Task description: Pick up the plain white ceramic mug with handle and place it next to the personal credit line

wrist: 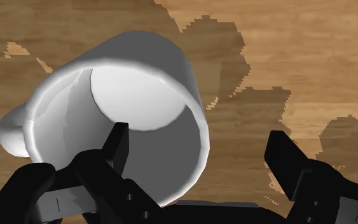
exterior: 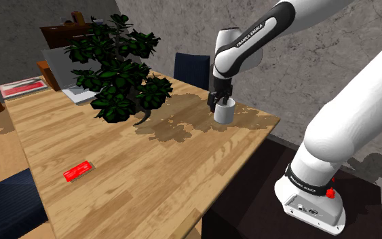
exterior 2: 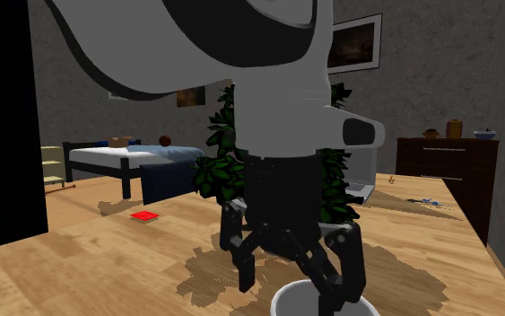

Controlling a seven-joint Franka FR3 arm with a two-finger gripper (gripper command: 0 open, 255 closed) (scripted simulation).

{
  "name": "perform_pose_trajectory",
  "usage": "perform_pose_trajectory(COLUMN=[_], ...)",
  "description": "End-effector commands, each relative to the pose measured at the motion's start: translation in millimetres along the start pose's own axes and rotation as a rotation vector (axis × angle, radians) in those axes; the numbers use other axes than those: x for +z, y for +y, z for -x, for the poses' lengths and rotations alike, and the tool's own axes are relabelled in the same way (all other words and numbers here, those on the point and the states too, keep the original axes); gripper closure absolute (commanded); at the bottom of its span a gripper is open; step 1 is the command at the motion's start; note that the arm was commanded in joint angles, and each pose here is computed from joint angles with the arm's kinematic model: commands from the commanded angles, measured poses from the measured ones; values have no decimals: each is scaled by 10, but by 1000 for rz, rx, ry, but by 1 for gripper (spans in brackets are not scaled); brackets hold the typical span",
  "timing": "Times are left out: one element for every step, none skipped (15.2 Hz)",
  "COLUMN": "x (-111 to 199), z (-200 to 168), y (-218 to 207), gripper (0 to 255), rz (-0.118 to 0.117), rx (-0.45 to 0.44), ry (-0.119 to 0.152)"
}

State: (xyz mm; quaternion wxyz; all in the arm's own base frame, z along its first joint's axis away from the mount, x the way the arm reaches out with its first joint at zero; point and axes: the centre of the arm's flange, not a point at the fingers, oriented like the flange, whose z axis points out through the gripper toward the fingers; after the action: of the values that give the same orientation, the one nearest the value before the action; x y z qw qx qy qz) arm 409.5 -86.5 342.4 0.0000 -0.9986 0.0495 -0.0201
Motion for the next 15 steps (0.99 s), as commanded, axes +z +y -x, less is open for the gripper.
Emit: perform_pose_trajectory(x=[22,22,22,22,22,22,22,22,22,22,22,22,22,22,22], z=[-1,-1,-1,-1,-1,-1,-1,-1,-1,-1,-1,-1,-1,-1,-2], y=[3,3,3,3,3,3,3,3,3,3,3,3,3,3,3], gripper=[0,0,0,0,0,0,0,255,255,255,255,255,255,255,255], rz=[0,0,0,0,0,0,0,0,0,0,0,0,0,0,0], rx=[0,0,0,0,0,0,0,0,0,0,0,0,0,0,0], ry=[0,0,0,0,0,0,0,0,0,0,0,0,0,0,0])
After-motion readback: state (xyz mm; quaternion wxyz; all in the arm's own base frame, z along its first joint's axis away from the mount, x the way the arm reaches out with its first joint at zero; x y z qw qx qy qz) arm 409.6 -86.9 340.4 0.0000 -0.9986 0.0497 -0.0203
